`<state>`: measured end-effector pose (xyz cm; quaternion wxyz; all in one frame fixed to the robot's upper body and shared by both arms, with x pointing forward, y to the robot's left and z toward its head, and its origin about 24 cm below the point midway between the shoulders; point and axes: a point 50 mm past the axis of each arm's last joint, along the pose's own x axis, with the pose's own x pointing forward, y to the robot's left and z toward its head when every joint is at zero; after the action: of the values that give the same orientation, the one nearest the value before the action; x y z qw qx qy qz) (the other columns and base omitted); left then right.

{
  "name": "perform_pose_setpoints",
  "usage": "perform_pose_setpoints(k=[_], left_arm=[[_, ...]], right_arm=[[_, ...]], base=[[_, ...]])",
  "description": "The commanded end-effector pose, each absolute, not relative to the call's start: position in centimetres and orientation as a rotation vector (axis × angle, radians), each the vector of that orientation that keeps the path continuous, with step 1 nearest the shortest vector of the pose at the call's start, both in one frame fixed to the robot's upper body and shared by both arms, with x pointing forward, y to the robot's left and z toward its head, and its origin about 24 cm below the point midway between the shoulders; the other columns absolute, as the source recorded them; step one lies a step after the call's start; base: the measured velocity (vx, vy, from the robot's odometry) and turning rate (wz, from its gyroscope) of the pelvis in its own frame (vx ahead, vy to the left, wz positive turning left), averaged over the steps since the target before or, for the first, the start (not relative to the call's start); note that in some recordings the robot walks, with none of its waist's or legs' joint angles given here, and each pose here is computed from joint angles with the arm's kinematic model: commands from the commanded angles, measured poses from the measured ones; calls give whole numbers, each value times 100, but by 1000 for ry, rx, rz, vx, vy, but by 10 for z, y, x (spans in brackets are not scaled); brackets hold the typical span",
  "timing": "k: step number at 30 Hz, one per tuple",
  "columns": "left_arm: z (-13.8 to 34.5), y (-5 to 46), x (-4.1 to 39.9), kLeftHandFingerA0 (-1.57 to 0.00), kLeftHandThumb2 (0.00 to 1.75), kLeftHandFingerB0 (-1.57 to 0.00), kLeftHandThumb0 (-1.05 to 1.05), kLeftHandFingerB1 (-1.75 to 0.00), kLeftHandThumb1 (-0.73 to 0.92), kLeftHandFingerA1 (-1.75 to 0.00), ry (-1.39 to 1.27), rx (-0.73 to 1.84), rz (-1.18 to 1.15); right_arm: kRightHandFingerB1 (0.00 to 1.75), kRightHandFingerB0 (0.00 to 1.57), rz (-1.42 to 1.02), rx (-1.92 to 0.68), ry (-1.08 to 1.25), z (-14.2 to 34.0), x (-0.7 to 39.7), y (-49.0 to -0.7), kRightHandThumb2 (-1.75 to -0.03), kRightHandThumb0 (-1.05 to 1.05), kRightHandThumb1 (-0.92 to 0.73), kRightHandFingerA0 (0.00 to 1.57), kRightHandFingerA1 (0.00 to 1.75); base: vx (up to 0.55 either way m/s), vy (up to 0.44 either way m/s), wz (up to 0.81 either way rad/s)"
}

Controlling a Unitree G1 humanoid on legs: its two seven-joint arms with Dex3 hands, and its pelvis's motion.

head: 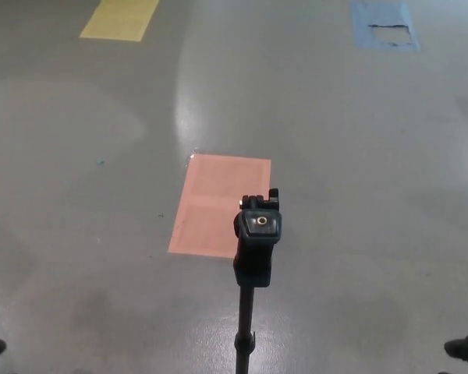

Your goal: The robot uses its left hand to grab the top of a phone stand kept on the floor and rotates it anti-clockwise

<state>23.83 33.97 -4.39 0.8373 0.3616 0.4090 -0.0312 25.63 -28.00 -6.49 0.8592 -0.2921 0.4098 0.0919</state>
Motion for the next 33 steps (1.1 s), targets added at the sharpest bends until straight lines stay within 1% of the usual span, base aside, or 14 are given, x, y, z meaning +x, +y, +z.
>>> perform_pose_setpoints(k=[1, 6, 7, 8, 9, 11, 12, 16, 18, 19, 26, 27, 30, 33], left_arm=[[-38, 346, 237, -56, 62, -25, -40, -30, 69, -39, 791, 789, -60], [-34, 335, 244, -45, 61, -22, -42, -29, 69, -36, 618, 738, 3], [-22, 323, 255, -27, 72, -17, -51, -36, 55, -41, 458, 704, -19], [-18, 319, 258, -27, 72, -17, -51, -36, 55, -41, 412, 694, -25], [-10, 312, 262, -31, 59, -21, -50, -28, 61, -34, 347, 691, -41], [-3, 306, 266, -31, 59, -21, -50, -28, 61, -34, 294, 694, -59], [6, 298, 270, -25, 72, -17, -57, -36, 49, -41, 226, 700, -88], [35, 274, 273, -25, 73, -13, -60, -35, 48, -42, 48, 747, -189], [64, 252, 272, -23, 68, -10, -56, -34, 46, -40, -94, 767, -278], [78, 243, 270, -1, 88, 0, -30, -48, 33, -46, -169, 777, -312], [132, 200, 257, 0, 84, 0, -29, -50, 27, -47, -430, 780, -416], [139, 192, 254, -9, 67, -5, -51, -21, 37, -33, -482, 766, -439], [145, 185, 250, -11, 57, -5, -47, -20, 43, -25, -540, 756, -462], [155, 174, 246, -7, 69, 0, -46, -21, 33, -26, -593, 787, -477]], right_arm=[[20, 8, 267, -627, 921, -62, 254, -290, -65, -39, -77, 33, 41], [25, 6, 274, -646, 927, -62, 253, -293, -63, -40, -79, 37, 40], [19, 7, 270, -641, 923, -62, 252, -293, -67, -38, -77, 34, 41], [19, 7, 269, -639, 922, -62, 252, -293, -67, -38, -77, 34, 41], [19, 8, 265, -636, 920, -62, 252, -294, -67, -38, -77, 34, 41], [19, 8, 261, -633, 917, -62, 252, -294, -67, -38, -77, 34, 41], [19, 8, 257, -624, 918, -62, 252, -295, -66, -38, -76, 34, 41], [19, 8, 254, -619, 920, -62, 250, -296, -67, -38, -77, 32, 41], [25, 5, 258, -629, 922, -61, 250, -297, -63, -39, -80, 32, 38], [19, 8, 258, -625, 921, -61, 251, -297, -66, -38, -77, 32, 40], [20, 9, 261, -636, 920, -60, 252, -297, -66, -39, -77, 34, 41], [20, 8, 264, -639, 921, -60, 252, -297, -66, -39, -77, 34, 41], [20, 8, 265, -636, 921, -60, 252, -297, -66, -38, -77, 33, 41], [20, 8, 268, -639, 922, -60, 252, -297, -66, -39, -77, 34, 41]], base=[[0, 0, 0], [0, 0, 0], [0, 0, 0], [0, 0, 0], [0, 0, 0], [0, 0, 0], [0, 0, 0], [0, 0, 0], [0, 0, 0], [0, 0, 0], [0, 0, 0], [0, 0, 0], [0, 0, 0], [0, 0, 0]])
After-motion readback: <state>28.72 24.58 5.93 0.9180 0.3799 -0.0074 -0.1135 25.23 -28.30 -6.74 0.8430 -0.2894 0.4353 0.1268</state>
